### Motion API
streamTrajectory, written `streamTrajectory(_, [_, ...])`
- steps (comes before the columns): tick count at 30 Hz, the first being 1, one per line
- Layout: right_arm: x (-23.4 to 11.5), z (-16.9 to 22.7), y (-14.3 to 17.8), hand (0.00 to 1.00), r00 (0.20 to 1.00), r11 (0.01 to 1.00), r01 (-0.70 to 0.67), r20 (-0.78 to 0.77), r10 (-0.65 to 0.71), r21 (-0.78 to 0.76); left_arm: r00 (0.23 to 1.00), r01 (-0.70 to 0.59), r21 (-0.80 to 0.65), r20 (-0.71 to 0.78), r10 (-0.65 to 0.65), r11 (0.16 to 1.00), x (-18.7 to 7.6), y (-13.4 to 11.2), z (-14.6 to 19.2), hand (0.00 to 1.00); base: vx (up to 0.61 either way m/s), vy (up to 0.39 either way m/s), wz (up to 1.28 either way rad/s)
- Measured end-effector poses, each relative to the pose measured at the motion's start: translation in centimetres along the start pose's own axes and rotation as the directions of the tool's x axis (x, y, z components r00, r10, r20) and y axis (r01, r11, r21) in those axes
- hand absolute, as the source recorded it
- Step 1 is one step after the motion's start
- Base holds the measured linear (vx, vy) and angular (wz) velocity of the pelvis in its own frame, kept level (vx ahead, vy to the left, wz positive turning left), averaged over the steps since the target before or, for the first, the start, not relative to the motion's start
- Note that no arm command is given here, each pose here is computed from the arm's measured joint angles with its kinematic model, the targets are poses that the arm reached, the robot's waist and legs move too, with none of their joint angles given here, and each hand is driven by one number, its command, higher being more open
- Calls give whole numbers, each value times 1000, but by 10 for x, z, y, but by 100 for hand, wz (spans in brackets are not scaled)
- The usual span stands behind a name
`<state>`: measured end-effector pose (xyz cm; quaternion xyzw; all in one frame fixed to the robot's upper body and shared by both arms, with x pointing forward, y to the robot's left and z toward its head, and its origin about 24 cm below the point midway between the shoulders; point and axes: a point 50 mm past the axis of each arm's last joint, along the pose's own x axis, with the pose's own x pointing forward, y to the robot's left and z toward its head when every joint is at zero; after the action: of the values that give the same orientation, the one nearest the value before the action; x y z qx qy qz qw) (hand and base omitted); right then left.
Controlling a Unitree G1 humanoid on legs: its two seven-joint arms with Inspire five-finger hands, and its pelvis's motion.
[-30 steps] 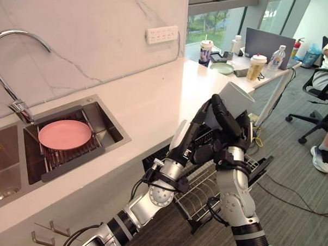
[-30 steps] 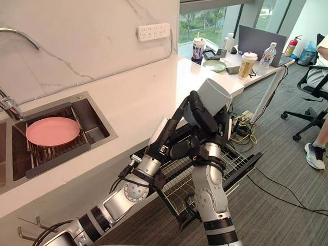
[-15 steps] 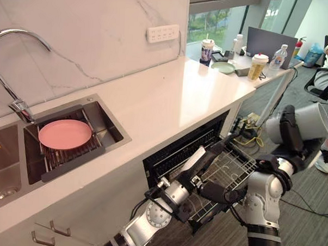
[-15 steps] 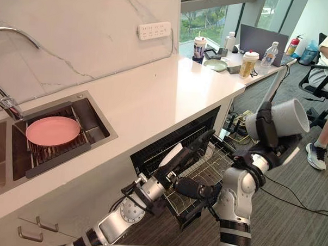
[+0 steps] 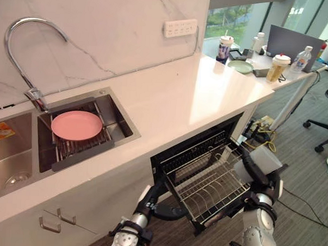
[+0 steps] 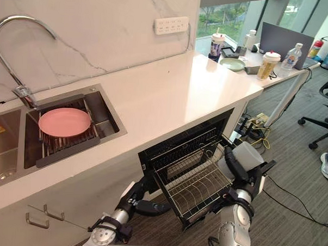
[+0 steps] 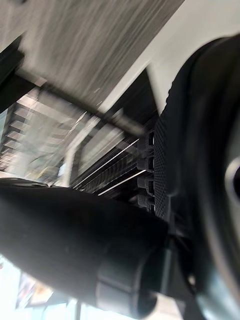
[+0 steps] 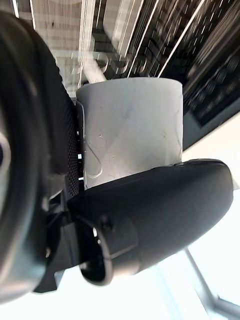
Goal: Walk over to the sink, pick up the cup, carry it to the dishwasher, place the cup inside the dishwasher, then close the dishwasher door
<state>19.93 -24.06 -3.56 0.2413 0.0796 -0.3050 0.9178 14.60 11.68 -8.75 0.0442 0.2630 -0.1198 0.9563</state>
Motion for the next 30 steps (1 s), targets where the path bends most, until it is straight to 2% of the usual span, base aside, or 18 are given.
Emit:
streamTrajectory(2, [-2, -11, 2, 0, 998, 999, -30, -55, 28, -23, 990, -102, -39, -99, 97, 994, -3, 14, -19, 100, 0, -12, 33])
streamTrajectory(5, [-4, -24, 2, 0, 990, 995, -64, -133, 52, -81, 925, -325, -209, -275, 264, 922, -11, 33, -46, 100, -4, -14, 28])
streamTrajectory(7, [-3, -31, -1, 0, 983, 989, -79, -175, 56, -129, 898, -379, -203, -318, 306, 903, -20, 40, -57, 100, 0, -18, 38])
streamTrajectory(11, [5, -40, -4, 0, 963, 942, -157, -258, 80, -296, 865, -384, -86, -381, 325, 919, -33, 51, -72, 100, -10, -12, 29])
streamTrajectory(14, [19, -39, -1, 0, 949, 898, -209, -302, 90, -387, 870, -357, -29, -374, 321, 934, -28, 57, -69, 100, -45, -5, 22])
streamTrajectory(21, [44, -28, 3, 0, 940, 787, -248, -336, 56, -565, 849, -386, 25, -381, 365, 922, -24, 82, -68, 100, -70, -11, 28])
streamTrajectory(25, [77, 5, 25, 0, 957, 751, -237, -282, 71, -616, 863, -423, -33, -320, 391, 906, -10, 95, -49, 100, -130, -6, 35])
streamTrajectory(26, [83, 13, 29, 100, 957, 748, -241, -281, 75, -619, 870, -426, -51, -298, 394, 903, -7, 96, -44, 100, -122, 2, 32])
streamTrajectory(30, [86, 12, 40, 100, 944, 732, -288, -312, 107, -618, 874, -436, -61, -268, 406, 898, -6, 102, -38, 100, -37, -2, 27])
